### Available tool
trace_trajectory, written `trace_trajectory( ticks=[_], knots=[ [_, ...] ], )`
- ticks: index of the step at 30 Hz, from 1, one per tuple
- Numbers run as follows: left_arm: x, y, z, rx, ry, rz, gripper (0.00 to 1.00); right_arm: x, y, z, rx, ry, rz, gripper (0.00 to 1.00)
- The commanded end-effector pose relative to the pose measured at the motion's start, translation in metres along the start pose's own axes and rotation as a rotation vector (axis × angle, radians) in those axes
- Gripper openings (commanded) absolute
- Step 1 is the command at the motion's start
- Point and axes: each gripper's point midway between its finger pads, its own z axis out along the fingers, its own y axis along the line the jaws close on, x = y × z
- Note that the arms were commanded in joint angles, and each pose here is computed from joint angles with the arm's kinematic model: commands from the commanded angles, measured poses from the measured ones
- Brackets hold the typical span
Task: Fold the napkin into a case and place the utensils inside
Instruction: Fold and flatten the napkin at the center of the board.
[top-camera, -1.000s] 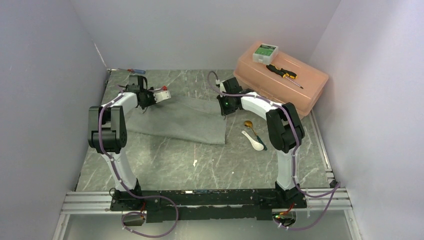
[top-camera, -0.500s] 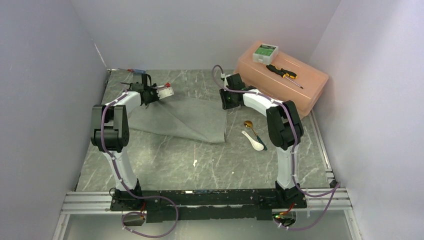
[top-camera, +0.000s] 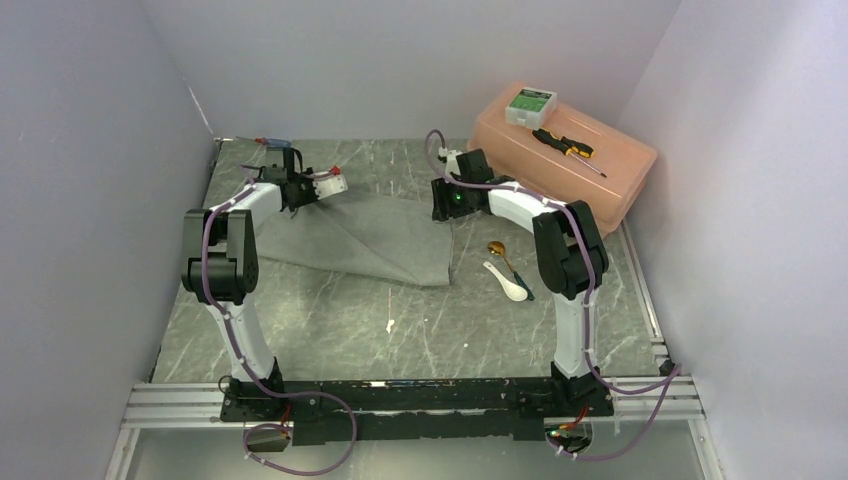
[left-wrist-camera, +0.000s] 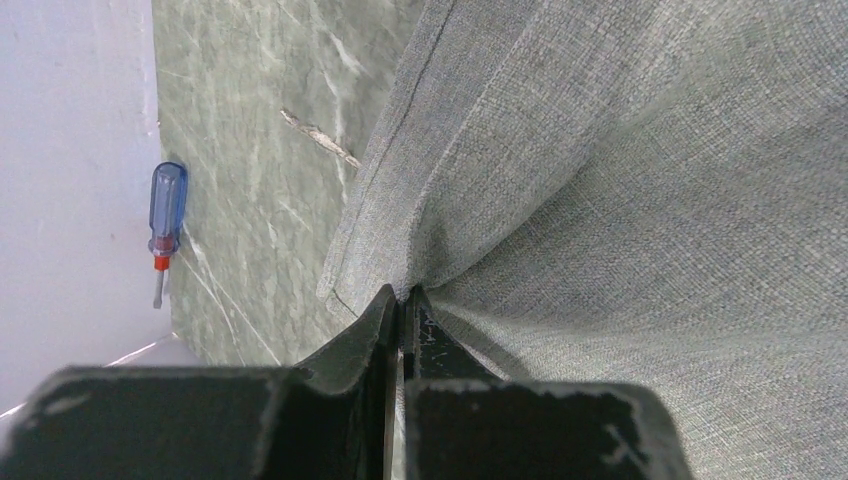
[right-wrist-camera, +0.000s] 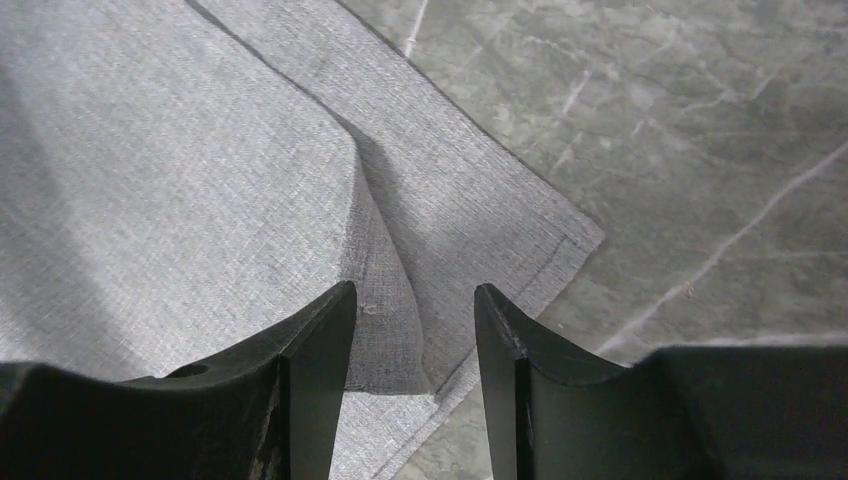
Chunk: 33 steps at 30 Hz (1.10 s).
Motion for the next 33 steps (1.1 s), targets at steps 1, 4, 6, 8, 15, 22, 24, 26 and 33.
trace_trajectory(
  ticks=[1, 4, 6, 8, 15, 22, 24, 26, 33],
  knots=[
    [-0.004, 0.003, -0.005, -0.004, 0.000, 0.018, 0.06, -0.019, 0.003, -0.007, -0.067, -0.080, -0.009, 0.51],
    [-0.004, 0.001, -0.007, 0.003, -0.001, 0.029, 0.06, -0.019, -0.002, -0.012, -0.094, -0.091, 0.015, 0.53],
    [-0.004, -0.001, -0.007, 0.008, -0.002, 0.037, 0.06, -0.022, 0.000, -0.018, -0.137, -0.121, 0.027, 0.54],
    [-0.004, -0.002, -0.008, 0.007, -0.001, 0.042, 0.06, -0.024, 0.001, -0.022, -0.177, -0.131, 0.050, 0.55],
    [-0.002, -0.004, -0.009, 0.018, 0.004, 0.055, 0.05, -0.020, 0.007, -0.024, -0.294, -0.143, 0.140, 0.55],
    [-0.003, -0.006, -0.010, 0.026, 0.003, 0.075, 0.05, -0.035, 0.007, -0.030, -0.361, -0.186, 0.177, 0.57],
    [-0.003, -0.006, -0.011, 0.026, 0.003, 0.075, 0.05, -0.033, 0.005, -0.028, -0.360, -0.186, 0.189, 0.57],
    [-0.004, -0.007, -0.011, 0.032, 0.003, 0.074, 0.05, -0.031, 0.002, -0.029, -0.369, -0.192, 0.212, 0.57],
    [-0.004, -0.011, -0.010, 0.040, 0.001, 0.093, 0.04, -0.032, 0.002, -0.034, -0.411, -0.213, 0.233, 0.58]
  ],
)
